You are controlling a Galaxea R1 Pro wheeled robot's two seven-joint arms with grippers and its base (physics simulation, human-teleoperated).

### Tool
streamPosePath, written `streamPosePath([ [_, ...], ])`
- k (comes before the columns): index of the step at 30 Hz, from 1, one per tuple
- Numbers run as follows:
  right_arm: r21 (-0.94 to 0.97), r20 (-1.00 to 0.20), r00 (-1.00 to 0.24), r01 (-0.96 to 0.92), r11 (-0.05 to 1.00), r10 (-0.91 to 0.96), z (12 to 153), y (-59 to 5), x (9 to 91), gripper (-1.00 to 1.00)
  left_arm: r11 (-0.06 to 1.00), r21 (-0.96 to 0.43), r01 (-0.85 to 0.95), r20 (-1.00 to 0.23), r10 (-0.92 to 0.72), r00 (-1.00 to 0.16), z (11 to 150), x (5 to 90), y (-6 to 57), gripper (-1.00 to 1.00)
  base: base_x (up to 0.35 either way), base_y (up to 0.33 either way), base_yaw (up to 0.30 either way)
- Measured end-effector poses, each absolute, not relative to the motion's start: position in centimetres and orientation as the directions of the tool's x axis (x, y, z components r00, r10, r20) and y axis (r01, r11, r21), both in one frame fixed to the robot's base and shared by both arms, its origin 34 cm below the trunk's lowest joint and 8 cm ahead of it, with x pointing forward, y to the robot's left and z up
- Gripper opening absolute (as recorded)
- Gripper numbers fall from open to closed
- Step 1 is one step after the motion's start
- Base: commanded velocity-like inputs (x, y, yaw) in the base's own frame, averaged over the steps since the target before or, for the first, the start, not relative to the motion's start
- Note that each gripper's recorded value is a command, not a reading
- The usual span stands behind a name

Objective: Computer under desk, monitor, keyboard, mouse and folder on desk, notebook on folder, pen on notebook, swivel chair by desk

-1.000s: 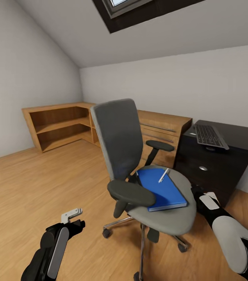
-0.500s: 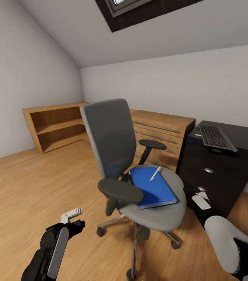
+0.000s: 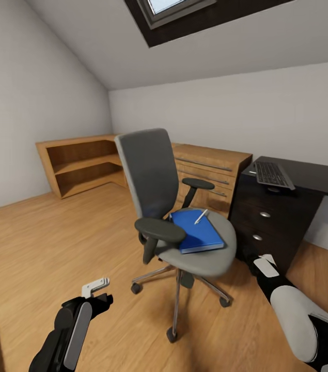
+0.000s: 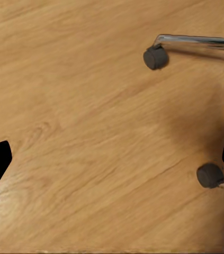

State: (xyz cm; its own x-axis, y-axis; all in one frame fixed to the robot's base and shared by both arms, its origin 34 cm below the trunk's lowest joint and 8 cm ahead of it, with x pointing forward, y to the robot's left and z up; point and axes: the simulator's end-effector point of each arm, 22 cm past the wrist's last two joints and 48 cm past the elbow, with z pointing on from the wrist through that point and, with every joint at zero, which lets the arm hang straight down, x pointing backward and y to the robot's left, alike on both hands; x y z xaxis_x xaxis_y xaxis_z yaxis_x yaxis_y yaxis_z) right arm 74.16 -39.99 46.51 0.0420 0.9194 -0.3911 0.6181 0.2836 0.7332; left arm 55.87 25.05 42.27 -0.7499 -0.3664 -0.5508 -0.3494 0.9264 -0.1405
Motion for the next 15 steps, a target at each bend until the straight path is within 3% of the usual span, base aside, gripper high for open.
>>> streamPosePath([
  [4, 0.732, -0.385, 0.035, 0.62, 0.282, 0.922, 46.3, -39.4, 74.1, 1.0, 0.927, -0.139, -0.349, -0.547, -0.366, -0.753, 42.1, 55.8, 25.0, 1.0, -0.27, 0.0, 0.0],
  [5, 0.734, -0.365, 0.01, 0.618, 0.281, 0.931, 45.6, -36.9, 74.2, 1.0, 0.926, -0.139, -0.35, -0.547, -0.366, -0.753, 42.1, 55.8, 25.0, 1.0, -0.116, 0.0, 0.0],
  [15, 0.74, -0.339, -0.031, 0.608, 0.287, 0.94, 45.2, -32.8, 74.5, 1.0, 0.926, -0.139, -0.35, -0.548, -0.366, -0.752, 42.1, 55.8, 25.0, 1.0, -0.023, 0.0, 0.0],
])
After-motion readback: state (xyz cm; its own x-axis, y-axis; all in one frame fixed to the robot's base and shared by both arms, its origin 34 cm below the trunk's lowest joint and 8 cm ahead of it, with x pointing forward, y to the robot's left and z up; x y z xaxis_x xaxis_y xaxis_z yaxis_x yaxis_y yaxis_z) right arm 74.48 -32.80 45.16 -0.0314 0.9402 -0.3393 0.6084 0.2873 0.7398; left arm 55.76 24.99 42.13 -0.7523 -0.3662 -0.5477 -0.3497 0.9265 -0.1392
